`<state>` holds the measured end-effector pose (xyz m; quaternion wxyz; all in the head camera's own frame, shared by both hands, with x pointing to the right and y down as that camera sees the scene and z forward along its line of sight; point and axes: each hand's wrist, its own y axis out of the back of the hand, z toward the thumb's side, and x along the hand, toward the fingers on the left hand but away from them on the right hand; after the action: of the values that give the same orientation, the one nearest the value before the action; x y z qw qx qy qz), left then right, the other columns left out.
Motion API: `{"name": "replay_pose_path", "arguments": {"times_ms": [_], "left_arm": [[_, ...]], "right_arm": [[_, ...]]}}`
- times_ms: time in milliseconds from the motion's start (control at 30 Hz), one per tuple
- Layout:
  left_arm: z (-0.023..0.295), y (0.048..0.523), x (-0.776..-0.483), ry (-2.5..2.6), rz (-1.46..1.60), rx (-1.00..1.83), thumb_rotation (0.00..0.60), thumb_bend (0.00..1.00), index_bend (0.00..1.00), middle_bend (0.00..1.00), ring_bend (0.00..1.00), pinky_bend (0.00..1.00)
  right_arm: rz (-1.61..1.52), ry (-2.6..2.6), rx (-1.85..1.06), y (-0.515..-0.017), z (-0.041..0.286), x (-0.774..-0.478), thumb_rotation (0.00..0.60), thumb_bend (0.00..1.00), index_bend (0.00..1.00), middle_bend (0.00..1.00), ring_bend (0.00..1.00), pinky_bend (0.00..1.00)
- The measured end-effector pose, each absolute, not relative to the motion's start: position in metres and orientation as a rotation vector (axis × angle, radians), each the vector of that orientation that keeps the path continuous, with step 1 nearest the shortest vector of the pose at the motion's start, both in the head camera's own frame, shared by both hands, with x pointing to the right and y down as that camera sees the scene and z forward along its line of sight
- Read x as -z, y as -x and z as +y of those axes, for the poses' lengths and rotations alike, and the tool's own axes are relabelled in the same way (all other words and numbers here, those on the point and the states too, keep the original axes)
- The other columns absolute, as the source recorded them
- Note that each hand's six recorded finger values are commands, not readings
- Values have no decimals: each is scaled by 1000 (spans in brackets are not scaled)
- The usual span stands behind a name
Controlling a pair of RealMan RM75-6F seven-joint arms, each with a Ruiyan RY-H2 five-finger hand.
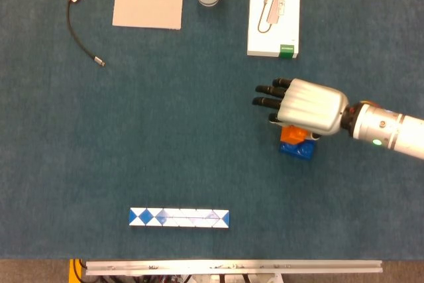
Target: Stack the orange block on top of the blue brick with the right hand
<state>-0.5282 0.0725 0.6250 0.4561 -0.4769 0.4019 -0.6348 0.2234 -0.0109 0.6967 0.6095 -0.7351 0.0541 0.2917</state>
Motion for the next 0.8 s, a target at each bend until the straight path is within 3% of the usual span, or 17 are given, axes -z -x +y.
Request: {"name": "replay_pose_path", "arguments": {"times_ms": [800], "left_arm": [[77,530,-624,1172,1005,1565,600,215,373,368,327,522]], "right_arm": [[144,1715,-666,-220,-3,-701,600,204,704,203,107,244]]}}
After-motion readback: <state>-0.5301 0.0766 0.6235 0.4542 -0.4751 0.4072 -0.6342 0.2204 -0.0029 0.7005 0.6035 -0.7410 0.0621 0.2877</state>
